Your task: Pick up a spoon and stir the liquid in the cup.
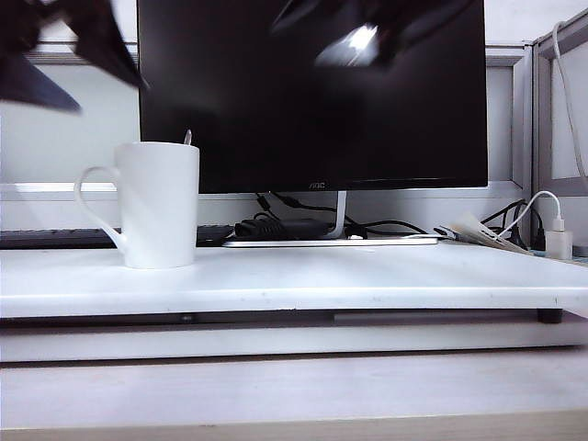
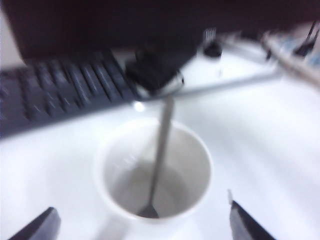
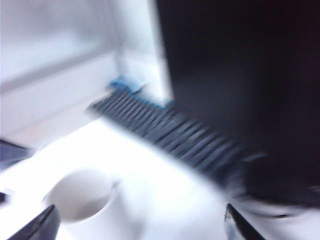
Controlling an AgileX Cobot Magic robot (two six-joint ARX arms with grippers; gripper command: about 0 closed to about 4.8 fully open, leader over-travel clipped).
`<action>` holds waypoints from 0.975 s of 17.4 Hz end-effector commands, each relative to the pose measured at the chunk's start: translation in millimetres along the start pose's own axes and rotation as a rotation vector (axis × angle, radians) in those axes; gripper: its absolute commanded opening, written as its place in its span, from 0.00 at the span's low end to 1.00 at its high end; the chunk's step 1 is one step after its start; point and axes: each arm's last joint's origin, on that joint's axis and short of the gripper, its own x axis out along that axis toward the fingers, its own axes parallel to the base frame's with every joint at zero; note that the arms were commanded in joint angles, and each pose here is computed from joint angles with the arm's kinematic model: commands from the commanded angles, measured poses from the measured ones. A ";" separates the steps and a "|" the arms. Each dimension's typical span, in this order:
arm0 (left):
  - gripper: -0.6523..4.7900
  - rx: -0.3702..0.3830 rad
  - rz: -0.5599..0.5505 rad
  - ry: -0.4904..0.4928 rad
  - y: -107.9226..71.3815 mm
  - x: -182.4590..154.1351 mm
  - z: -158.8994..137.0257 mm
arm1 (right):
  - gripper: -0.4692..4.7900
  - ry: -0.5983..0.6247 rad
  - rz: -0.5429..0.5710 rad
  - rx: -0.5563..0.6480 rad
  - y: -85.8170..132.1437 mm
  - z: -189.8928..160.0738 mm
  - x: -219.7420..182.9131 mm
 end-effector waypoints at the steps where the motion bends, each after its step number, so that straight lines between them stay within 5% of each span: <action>1: 1.00 0.044 0.004 0.012 -9.8 10.5 -2.4 | 0.90 0.026 0.105 0.000 6.5 -12.2 32.9; 6: 1.00 0.046 0.008 0.007 -11.4 10.5 -2.1 | 0.83 0.019 0.197 -0.020 22.3 -25.9 73.5; 17: 1.00 0.033 0.010 0.091 -11.1 6.5 -9.3 | 0.83 0.025 0.212 -0.019 10.5 -48.2 119.4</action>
